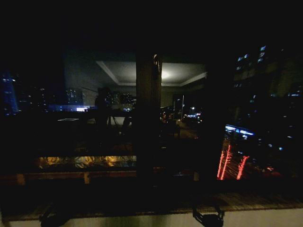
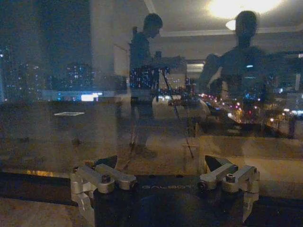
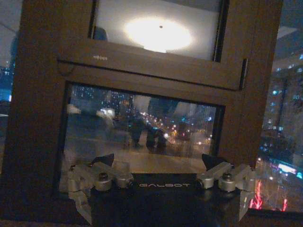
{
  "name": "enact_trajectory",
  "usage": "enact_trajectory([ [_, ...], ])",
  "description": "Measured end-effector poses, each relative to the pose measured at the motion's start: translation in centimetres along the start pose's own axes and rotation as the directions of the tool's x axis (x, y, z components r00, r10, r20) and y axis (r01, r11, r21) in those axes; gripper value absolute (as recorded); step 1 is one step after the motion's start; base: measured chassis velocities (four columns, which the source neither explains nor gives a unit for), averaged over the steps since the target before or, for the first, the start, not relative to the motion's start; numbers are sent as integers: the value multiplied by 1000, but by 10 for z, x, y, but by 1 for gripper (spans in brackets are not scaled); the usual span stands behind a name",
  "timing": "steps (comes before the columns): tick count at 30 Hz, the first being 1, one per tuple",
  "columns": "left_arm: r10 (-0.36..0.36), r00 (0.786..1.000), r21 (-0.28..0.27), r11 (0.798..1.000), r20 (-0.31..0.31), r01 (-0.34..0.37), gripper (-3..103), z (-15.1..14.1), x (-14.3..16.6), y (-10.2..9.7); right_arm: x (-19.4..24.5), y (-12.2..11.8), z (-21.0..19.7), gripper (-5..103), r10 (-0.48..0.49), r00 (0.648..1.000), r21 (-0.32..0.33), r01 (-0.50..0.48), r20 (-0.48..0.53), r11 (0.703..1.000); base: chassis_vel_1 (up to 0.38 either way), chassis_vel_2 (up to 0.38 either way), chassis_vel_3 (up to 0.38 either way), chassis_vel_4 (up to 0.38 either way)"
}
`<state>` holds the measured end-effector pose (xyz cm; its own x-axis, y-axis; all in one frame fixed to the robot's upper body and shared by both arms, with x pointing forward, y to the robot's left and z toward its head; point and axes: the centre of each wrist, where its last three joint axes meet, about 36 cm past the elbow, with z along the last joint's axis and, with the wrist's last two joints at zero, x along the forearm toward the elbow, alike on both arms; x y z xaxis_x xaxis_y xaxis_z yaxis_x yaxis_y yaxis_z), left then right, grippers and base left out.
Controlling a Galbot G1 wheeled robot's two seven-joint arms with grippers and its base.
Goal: Open the curtains by pulling them apart, changing their state from closed to fully open.
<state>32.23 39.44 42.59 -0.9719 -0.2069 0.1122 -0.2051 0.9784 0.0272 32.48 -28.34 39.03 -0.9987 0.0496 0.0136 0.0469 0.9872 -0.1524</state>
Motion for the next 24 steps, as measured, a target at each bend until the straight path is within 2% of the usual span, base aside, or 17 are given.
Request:
enact_trajectory([
  [24, -27, 999, 1, 1000, 38, 27, 100, -6, 1, 8, -18, 0, 15, 100, 2, 1000, -9, -2, 2, 1000, 0, 0, 0, 0],
])
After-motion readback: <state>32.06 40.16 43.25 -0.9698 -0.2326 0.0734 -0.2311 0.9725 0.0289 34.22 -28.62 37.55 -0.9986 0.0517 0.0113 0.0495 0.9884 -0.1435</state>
